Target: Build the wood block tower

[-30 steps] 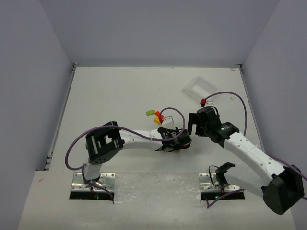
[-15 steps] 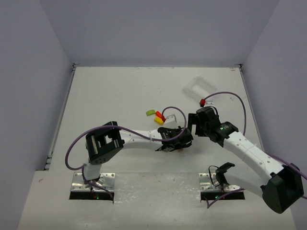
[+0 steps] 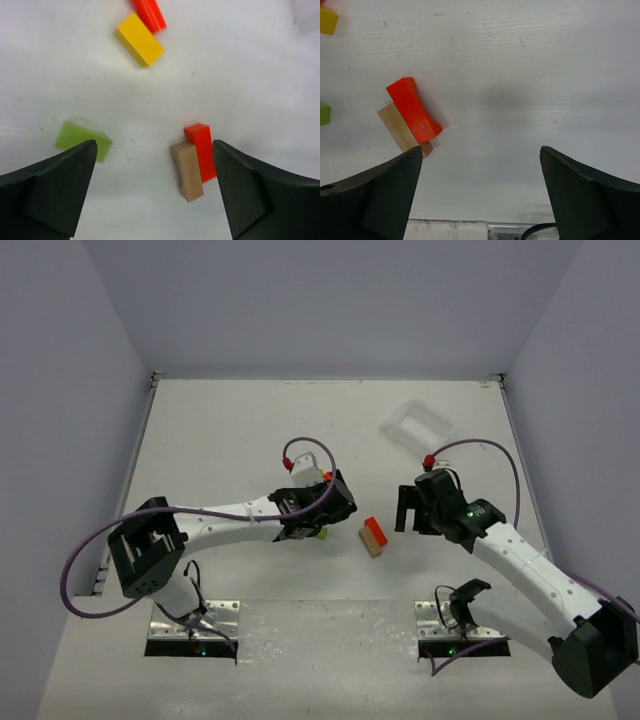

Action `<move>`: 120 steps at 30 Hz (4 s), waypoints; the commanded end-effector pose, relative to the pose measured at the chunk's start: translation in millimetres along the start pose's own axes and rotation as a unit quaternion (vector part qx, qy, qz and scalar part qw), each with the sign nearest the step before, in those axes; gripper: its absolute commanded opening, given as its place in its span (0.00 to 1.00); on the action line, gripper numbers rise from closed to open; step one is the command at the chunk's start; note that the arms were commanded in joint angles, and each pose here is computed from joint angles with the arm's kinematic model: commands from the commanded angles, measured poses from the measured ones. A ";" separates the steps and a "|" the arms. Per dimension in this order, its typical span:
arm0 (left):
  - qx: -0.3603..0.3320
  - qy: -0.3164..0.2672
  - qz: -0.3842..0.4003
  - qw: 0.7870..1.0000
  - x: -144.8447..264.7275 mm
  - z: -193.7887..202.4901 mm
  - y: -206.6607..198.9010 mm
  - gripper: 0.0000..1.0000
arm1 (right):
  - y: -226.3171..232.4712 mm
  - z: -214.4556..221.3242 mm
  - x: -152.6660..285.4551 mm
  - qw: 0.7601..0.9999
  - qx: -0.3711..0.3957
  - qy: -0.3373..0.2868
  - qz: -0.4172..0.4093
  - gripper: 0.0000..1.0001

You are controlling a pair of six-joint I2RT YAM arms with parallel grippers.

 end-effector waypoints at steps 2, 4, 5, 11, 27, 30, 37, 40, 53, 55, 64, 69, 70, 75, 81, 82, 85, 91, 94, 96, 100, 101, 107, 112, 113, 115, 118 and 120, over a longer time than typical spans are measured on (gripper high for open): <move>0.002 -0.062 0.090 0.994 9.6 -65.2 -18.1 1.00 | -2.6 38.6 7.2 0.998 -0.019 0.054 -0.011 0.99; -0.007 -0.097 0.097 0.991 19.0 -84.8 -25.3 1.00 | -3.6 61.1 2.3 0.996 -0.009 0.087 -0.001 0.99; -0.009 -0.108 0.098 0.989 23.0 -91.3 -27.5 1.00 | -2.4 70.4 0.7 0.995 0.006 0.098 0.002 0.99; -0.023 -0.151 0.083 0.985 32.3 -115.9 -11.4 1.00 | 15.9 91.1 -10.1 0.992 0.054 0.114 -0.031 0.99; -0.028 -0.173 0.036 0.984 28.6 -123.6 33.2 1.00 | 43.1 82.3 -50.5 0.989 0.107 0.094 -0.046 0.99; -0.027 -0.175 0.034 0.984 28.5 -124.3 36.8 1.00 | 42.5 81.4 -54.6 0.989 0.111 0.093 -0.038 0.99; -0.019 -0.181 0.036 0.983 34.7 -128.4 41.1 1.00 | 39.0 78.6 -57.6 0.990 0.109 0.089 -0.016 0.99; -0.013 -0.185 0.039 0.982 38.5 -130.6 43.4 1.00 | 38.9 77.9 -57.9 0.989 0.114 0.090 -0.014 0.99; -0.008 -0.182 0.047 0.982 44.6 -132.4 44.5 1.00 | 38.4 73.9 -54.6 0.989 0.116 0.089 -0.011 0.99; -0.007 -0.181 0.048 0.982 45.5 -132.6 44.3 1.00 | 38.3 72.8 -48.1 0.989 0.117 0.091 -0.018 0.99; -0.018 -0.176 0.050 0.983 45.4 -131.4 43.9 1.00 | 41.4 44.6 -0.8 0.990 0.111 0.038 -0.075 0.99; -0.027 -0.166 0.064 0.984 44.3 -129.4 39.2 1.00 | 53.4 2.9 22.2 0.987 0.107 -0.051 -0.111 0.99; -0.028 -0.162 0.065 0.984 43.2 -128.9 38.8 1.00 | 55.5 -4.5 23.8 0.986 0.109 -0.063 -0.113 0.99; -0.024 -0.157 0.043 0.986 35.8 -135.6 49.1 1.00 | 66.4 -35.5 23.5 0.977 0.167 -0.080 -0.109 0.99; -0.002 -0.156 0.029 0.987 29.4 -149.7 65.0 1.00 | 98.4 -71.9 5.0 0.958 0.233 -0.083 -0.145 0.99; 0.002 -0.153 0.027 0.988 28.5 -151.1 67.8 1.00 | 107.2 -83.4 5.7 0.954 0.235 -0.087 -0.163 0.99; 0.018 -0.149 0.020 0.988 24.9 -155.9 79.8 1.00 | 128.4 -92.2 -15.5 0.938 0.271 -0.060 -0.209 0.99; 0.032 -0.151 0.018 0.988 25.5 -158.2 93.4 1.00 | 154.1 -108.3 -66.9 0.913 0.338 -0.023 -0.228 0.99; 0.034 -0.157 0.016 0.987 27.0 -160.0 95.5 1.00 | 162.5 -106.9 -91.6 0.915 0.319 0.009 -0.248 0.99; 0.036 -0.163 0.013 0.986 27.9 -161.8 97.3 1.00 | 163.1 -111.2 -104.8 0.920 0.298 0.021 -0.253 0.99; 0.038 -0.166 0.009 0.985 26.8 -163.0 99.4 1.00 | 166.8 -107.5 -119.0 0.916 0.298 0.032 -0.266 0.96; 0.038 -0.166 0.007 0.985 26.3 -163.3 99.8 1.00 | 167.6 -106.5 -122.2 0.915 0.301 0.032 -0.268 0.95; 0.036 -0.164 0.005 0.986 24.3 -162.6 99.6 1.00 | 168.3 -104.7 -133.8 0.911 0.315 0.024 -0.265 0.87; 0.037 -0.164 0.004 0.986 23.8 -163.3 99.4 1.00 | 166.2 -102.4 -141.5 0.914 0.317 0.030 -0.252 0.78; 0.037 -0.163 0.004 0.986 23.7 -162.8 99.7 1.00 | 165.7 -102.6 -143.7 0.914 0.320 0.029 -0.249 0.77; 0.038 -0.161 0.004 0.986 23.6 -161.9 99.7 1.00 | 165.3 -101.6 -147.0 0.913 0.324 0.031 -0.245 0.77; 0.038 -0.154 0.006 0.987 22.7 -159.2 100.1 1.00 | 165.5 -102.4 -154.0 0.911 0.336 0.030 -0.238 0.74; 0.038 -0.151 0.006 0.988 21.9 -157.7 101.3 1.00 | 165.5 -102.4 -156.7 0.908 0.343 0.029 -0.238 0.71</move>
Point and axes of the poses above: each gripper's point midway between its finger pads, its own x axis back along the fingers, its own y axis along the line the jaws close on, z = x × y, the point moved 5 cm from there along x, back along the fingers, and after that the axes turned 13 degrees about x, right-handed, at the moved point
